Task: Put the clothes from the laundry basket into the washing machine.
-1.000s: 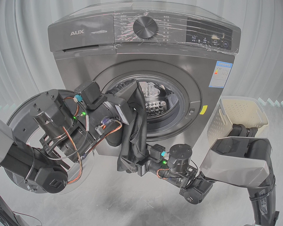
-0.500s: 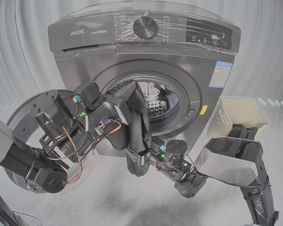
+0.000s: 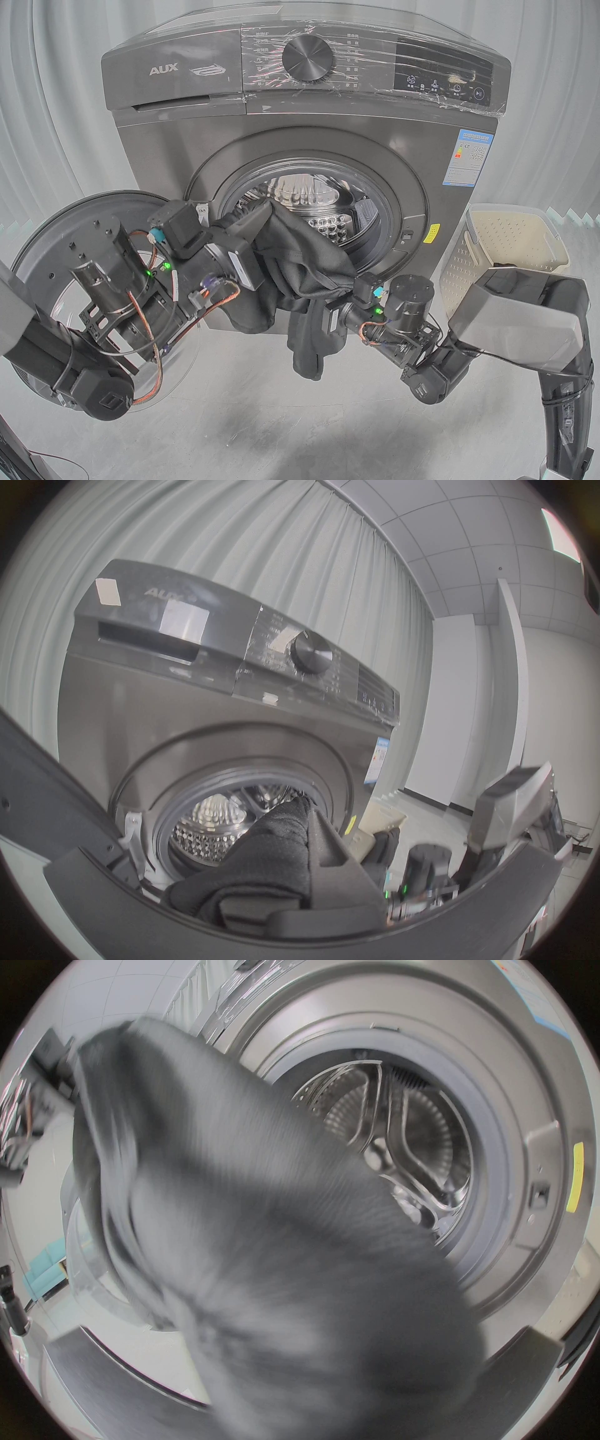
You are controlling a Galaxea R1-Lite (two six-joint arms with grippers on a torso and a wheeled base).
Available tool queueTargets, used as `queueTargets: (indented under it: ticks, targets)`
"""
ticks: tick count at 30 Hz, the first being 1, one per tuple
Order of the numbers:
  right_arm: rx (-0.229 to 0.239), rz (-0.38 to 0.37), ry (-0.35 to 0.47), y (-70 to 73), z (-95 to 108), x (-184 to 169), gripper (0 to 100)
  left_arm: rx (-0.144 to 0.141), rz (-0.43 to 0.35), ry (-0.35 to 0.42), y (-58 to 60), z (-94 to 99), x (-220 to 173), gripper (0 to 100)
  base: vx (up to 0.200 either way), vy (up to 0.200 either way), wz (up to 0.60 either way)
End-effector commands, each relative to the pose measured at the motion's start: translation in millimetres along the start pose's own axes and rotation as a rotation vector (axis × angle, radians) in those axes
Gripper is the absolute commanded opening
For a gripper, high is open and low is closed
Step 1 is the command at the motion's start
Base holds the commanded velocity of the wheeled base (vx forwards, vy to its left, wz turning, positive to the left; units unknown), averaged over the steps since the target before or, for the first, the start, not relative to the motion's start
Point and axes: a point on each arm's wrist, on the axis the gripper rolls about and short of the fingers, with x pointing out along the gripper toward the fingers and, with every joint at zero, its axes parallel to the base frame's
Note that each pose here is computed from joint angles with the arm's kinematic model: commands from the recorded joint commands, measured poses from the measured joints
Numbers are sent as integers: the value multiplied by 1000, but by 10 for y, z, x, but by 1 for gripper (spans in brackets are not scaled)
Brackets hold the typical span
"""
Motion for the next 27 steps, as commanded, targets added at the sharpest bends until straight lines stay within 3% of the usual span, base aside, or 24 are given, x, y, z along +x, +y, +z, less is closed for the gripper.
queueTargets:
  ticks: [1, 6, 12, 17, 18, 23, 27]
  targets:
    - [-5, -23, -92, -94, 430, -83, 0, -1, 1, 107, 18, -242, -161, 0, 0, 0, 0]
    - [-5, -21, -126, -84, 588, -126, 0, -5, -41, 227, 25, -516, -334, 0, 0, 0, 0]
    - [-2, -16, -147, -30, 668, -146, 0, 35, -44, 349, 50, -936, -462, 0, 0, 0, 0]
    - [-2, -15, -145, -24, 661, -145, 0, 32, -45, 388, 47, -1053, -464, 0, 0, 0, 0]
    - [-2, -15, -145, -24, 661, -145, 0, 32, -45, 387, 47, -1052, -460, 100, 0, 0, 0]
    - [-4, -25, -158, -71, 700, -155, 0, 23, -40, 387, 38, -1034, -481, 100, 0, 0, 0]
    - [-7, -34, -185, -124, 820, -190, 0, 27, -50, 452, 21, -1039, -702, 100, 0, 0, 0]
